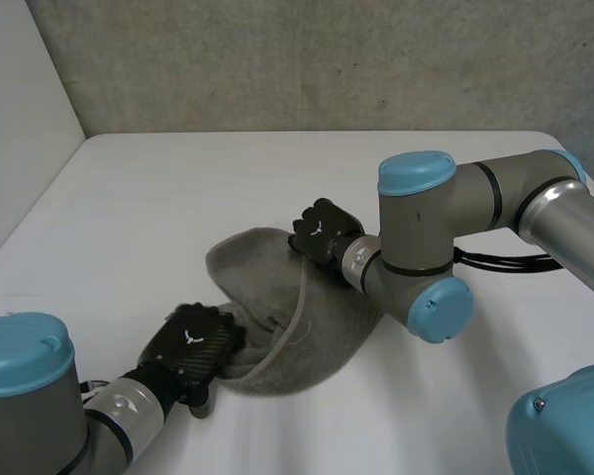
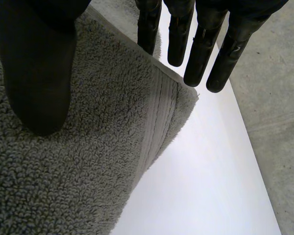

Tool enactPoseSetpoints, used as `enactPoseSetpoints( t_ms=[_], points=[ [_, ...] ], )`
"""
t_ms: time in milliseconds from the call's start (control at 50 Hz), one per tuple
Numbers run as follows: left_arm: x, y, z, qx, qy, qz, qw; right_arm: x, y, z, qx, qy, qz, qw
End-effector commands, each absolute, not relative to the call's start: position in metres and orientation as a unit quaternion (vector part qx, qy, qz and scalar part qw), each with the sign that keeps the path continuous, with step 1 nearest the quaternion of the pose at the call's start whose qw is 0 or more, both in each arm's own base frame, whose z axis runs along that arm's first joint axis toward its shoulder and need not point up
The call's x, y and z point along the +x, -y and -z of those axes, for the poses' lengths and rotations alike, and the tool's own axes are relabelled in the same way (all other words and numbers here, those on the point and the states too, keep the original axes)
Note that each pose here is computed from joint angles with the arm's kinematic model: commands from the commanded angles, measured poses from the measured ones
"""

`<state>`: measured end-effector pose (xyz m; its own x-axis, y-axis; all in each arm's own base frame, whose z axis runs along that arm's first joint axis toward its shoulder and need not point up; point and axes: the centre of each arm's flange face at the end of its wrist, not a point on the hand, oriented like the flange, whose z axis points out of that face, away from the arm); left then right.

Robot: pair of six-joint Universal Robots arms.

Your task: Fold the towel.

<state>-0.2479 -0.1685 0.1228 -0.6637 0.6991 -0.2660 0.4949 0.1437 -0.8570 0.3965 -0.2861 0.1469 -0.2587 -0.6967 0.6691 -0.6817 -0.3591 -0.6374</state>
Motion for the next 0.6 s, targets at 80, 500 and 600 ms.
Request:
enactPoseSetpoints(
  t_ms=[80,500,600],
  points=[
    [-0.250,0.166,-0.120,-0.402,0.751,-0.514,0.101,0.396,0.289,-0.141,-0.609,-0.569,0.553,0.007],
    [-0.271,0.256,-0.206,-0.306,0.678,-0.667,0.027,0.404,0.346,-0.282,-0.418,-0.486,0.766,-0.049],
    [-0.277,0.303,-0.291,-0.197,0.610,-0.767,0.013,0.355,0.358,-0.395,-0.126,-0.458,0.880,-0.028]
  ],
)
